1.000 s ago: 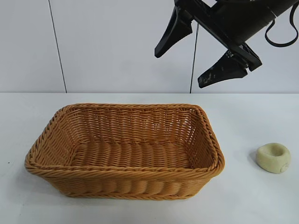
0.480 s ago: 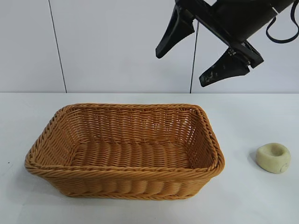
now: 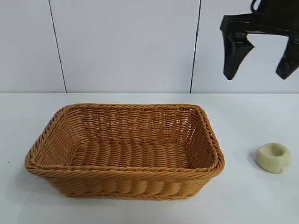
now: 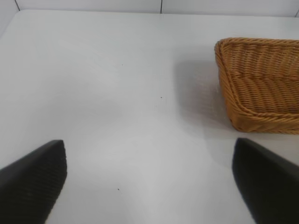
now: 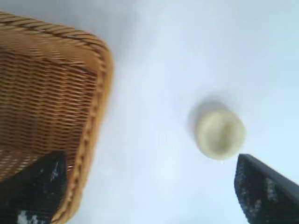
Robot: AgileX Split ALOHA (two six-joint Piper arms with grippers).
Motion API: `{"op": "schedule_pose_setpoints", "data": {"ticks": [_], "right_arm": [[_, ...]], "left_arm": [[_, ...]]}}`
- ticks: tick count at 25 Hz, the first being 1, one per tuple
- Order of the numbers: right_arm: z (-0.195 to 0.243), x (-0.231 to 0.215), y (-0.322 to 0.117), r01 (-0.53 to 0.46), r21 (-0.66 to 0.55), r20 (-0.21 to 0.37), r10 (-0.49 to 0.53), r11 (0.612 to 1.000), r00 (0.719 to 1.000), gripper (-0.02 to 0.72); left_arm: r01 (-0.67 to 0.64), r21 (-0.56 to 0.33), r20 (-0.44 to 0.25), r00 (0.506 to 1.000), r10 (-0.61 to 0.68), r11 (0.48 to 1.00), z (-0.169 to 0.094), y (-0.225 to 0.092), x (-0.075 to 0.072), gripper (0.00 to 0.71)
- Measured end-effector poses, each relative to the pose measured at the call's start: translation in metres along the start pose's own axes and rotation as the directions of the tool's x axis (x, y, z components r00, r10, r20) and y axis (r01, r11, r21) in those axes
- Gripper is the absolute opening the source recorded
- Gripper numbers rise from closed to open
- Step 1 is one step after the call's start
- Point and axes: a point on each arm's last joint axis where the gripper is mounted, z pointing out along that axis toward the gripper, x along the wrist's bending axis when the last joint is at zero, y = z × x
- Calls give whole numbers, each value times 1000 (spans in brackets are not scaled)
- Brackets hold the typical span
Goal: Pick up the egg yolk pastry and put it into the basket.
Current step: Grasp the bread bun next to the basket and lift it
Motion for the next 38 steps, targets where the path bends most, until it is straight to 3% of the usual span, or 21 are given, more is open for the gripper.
{"op": "schedule_pose_setpoints", "data": {"ticks": [9,21,33,38], "right_arm": [[20,-41,8,-127,42,22,126,991,992,696],[130,-47,2,-143,326,69,127,935,989,696],[178,-49,-4,-164,371,85,142,914,986,696],[178,-49,-4,-164,370,91,140,914,986,591]], "left_arm": [[0,0,0,1000,0,1000,0,0,0,692],[0,0,0,1000,0,1000,0,0,0,692],[-1,-1,0,1000,1,1000,0,0,0,692],[-1,-1,0,1000,1,1000,0,0,0,692]]}}
